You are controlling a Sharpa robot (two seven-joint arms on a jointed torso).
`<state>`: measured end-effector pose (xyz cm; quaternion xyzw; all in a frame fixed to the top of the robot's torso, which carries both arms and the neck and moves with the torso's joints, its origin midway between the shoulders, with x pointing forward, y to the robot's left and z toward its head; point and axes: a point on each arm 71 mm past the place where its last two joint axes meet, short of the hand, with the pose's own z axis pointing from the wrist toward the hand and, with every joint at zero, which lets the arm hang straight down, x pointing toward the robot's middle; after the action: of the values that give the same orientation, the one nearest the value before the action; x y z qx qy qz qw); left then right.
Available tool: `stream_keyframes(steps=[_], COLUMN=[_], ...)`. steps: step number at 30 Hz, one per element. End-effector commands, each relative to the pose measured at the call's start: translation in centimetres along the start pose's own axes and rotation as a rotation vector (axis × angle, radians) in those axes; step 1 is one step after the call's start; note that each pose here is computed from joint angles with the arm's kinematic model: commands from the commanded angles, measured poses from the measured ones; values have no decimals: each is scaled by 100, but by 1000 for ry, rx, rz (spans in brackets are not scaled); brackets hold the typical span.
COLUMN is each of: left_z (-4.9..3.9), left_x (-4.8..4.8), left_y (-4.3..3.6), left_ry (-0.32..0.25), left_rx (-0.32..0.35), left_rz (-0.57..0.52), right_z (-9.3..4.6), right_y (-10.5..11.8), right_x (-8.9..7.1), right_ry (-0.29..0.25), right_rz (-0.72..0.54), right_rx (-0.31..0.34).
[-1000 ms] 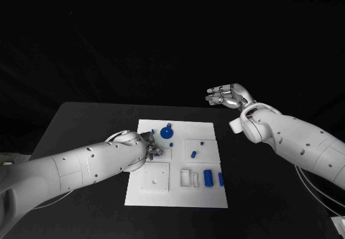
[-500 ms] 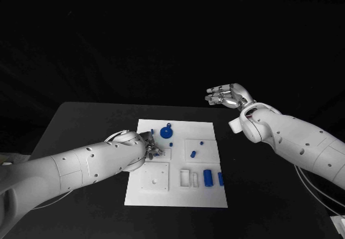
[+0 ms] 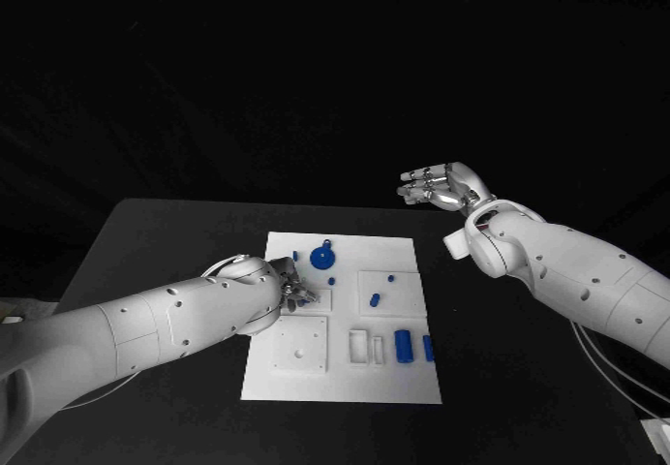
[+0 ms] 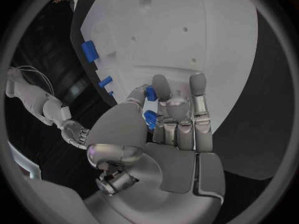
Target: Assemble the parts on the task board
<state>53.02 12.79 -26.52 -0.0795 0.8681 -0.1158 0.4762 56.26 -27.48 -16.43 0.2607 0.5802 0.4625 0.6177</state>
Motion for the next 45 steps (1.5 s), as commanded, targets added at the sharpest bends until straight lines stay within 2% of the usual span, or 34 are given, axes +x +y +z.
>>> stream_keyframes(steps=[1,16,25,45], left_z=[2,11,18,24], left_x=[49,6,-12,-87], left_y=[-20,-37,-46,-42], left_ry=[25,16,30,-2], left_rx=[5,9,0,-3], left_rz=[6,3,20,12], right_z=[0,0,-2,-6], right_y=[5,-2,-6,-14], right_x=[16,25,28,33], right_ry=[14,16,16,18], right_rz=[6,7,7,8], right_rx=[-7,-5,0,4])
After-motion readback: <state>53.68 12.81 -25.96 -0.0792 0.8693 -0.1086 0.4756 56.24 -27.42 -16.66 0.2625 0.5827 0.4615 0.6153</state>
